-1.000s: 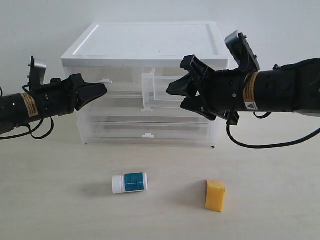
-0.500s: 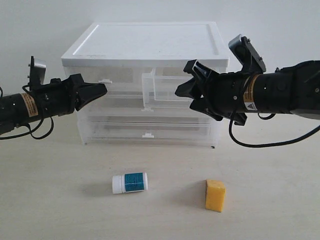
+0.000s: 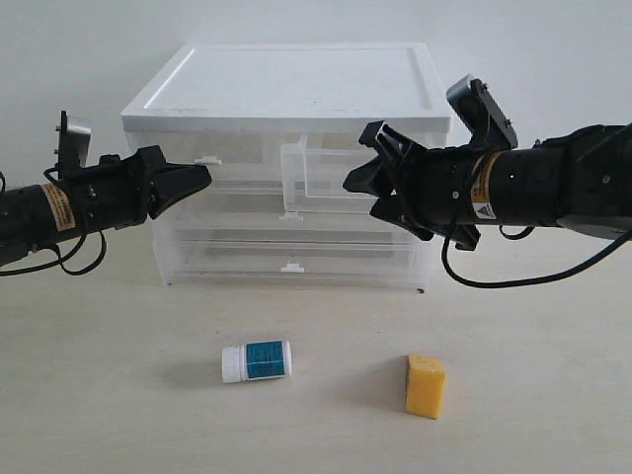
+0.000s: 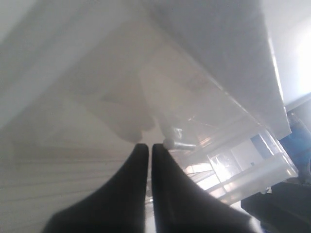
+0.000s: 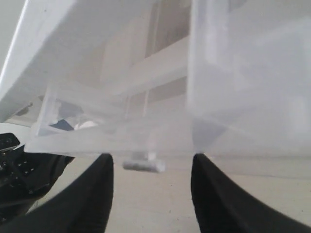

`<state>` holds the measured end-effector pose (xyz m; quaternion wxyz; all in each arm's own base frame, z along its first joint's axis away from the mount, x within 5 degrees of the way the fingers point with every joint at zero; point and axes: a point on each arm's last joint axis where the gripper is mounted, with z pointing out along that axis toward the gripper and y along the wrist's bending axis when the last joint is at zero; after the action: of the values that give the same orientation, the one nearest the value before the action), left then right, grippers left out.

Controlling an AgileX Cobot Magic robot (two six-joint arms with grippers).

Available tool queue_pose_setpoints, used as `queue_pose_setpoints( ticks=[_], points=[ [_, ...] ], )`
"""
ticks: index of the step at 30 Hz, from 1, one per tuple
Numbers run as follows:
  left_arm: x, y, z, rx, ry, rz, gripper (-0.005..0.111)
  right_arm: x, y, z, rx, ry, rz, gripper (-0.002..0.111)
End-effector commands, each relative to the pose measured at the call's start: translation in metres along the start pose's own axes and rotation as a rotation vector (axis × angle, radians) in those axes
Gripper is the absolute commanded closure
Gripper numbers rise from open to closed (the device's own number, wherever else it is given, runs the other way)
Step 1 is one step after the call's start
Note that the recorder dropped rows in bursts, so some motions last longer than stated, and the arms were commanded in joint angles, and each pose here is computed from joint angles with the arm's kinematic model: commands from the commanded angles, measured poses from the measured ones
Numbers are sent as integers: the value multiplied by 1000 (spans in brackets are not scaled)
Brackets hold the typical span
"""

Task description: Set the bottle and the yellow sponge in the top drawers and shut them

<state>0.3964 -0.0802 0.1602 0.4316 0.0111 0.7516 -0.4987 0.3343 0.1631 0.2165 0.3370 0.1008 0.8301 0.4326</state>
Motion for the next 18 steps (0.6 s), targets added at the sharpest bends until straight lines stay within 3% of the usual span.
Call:
queue_pose_setpoints(
  ticks=[1,3,11,18],
  points=[
    [-13,3,-2,-24,-82,-31,103,-3,6,0,-55,-14,-15,63],
    [-13,3,-2,-24,-81,-30,103,-4,6,0,-61,-25,-14,68],
    [-13,3,-2,-24,-79,-29,103,-6,6,0,-53,-47,-50,108],
    [-14,3,-2,-25,-84,-24,103,-3,4,0,-48,-23,-118,108]
  ],
)
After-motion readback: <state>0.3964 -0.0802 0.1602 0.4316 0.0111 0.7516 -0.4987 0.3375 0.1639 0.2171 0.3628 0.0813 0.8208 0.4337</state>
